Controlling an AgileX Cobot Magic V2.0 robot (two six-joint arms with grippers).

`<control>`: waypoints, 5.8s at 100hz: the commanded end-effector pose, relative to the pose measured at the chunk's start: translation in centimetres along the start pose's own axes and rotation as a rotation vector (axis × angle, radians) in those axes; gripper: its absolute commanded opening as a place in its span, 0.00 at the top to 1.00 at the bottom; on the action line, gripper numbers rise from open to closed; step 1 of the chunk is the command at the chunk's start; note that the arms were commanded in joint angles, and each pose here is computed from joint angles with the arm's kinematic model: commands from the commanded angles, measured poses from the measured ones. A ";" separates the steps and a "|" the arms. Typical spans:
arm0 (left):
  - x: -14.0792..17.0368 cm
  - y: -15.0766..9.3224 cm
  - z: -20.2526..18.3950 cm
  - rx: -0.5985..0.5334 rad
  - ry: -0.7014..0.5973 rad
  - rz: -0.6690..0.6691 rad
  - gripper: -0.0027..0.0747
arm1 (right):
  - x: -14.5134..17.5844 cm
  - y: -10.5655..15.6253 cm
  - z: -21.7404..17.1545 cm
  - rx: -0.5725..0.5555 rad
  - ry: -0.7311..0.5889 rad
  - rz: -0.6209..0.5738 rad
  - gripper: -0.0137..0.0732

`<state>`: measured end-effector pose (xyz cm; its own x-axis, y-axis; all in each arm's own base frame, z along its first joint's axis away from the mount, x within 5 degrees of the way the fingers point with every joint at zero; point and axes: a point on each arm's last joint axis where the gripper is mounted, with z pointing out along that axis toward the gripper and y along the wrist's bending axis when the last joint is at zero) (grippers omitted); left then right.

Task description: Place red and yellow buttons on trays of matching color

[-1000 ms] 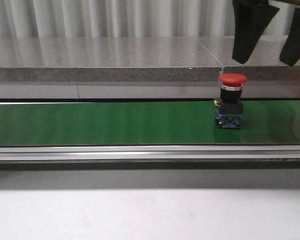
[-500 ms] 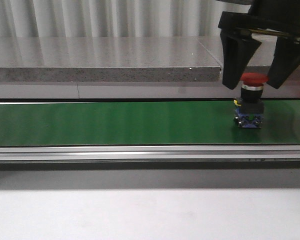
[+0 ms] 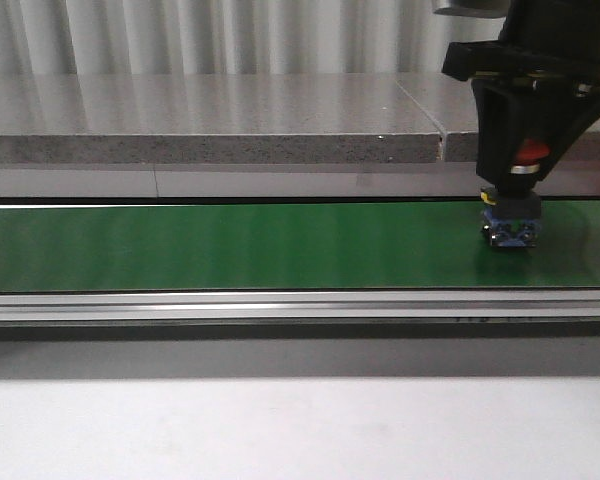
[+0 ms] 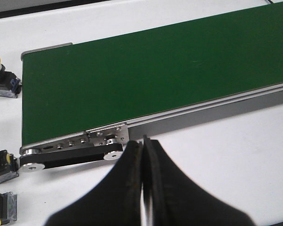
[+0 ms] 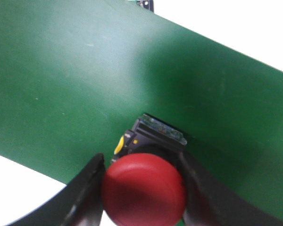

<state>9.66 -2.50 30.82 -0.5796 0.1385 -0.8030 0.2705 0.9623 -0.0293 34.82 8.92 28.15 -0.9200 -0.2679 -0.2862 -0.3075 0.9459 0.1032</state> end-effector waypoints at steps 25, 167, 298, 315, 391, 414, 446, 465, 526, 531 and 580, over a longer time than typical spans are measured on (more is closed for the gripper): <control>-1.3 -0.1 -0.5 0.002 -0.090 -0.015 0.99 | -0.2 -6.5 -8.9 0.097 -0.243 0.214 0.69; -1.3 -0.1 -0.5 0.002 -0.090 -0.015 0.99 | 0.6 -27.0 -2.6 0.217 -0.289 0.654 0.69; -1.4 -0.1 -0.5 0.002 -0.092 -0.015 0.99 | 0.0 -15.1 -9.3 0.282 -0.345 0.281 0.86; -1.4 -0.1 -0.5 0.002 -0.092 -0.015 0.99 | 1.4 -11.3 -9.5 0.246 -0.341 0.214 0.92; -1.4 -0.1 -0.5 0.002 -0.092 -0.015 0.99 | 16.3 -2.6 -13.4 0.288 -0.703 0.118 0.92; -1.5 0.0 -0.5 0.000 -0.104 -0.015 0.99 | 21.2 -1.1 -12.5 0.301 -0.766 0.109 0.92; -1.7 -0.1 -0.6 0.002 -0.129 -0.023 0.99 | 25.8 0.1 -11.1 0.316 -0.840 0.097 0.92; -1.8 0.0 -0.2 0.006 -0.111 -0.029 0.99 | 26.2 0.2 -11.0 0.314 -0.837 0.097 0.92; -6.4 5.9 3.0 -0.224 0.037 -0.286 0.98 | 26.2 0.2 -10.9 0.314 -0.835 0.097 0.92; -6.4 6.4 3.4 -0.239 0.069 -0.294 0.95 | 26.2 0.2 -10.9 0.314 -0.835 0.097 0.92; -5.4 12.6 6.1 -0.389 0.467 -0.613 0.31 | 26.2 0.2 -10.9 0.314 -0.835 0.097 0.92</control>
<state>20.41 6.43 30.61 -0.8233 -0.3753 -0.4258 -0.3712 0.9236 -0.0962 7.72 0.16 29.86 -0.4968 -0.0737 -0.8647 -0.0509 0.9971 -0.0557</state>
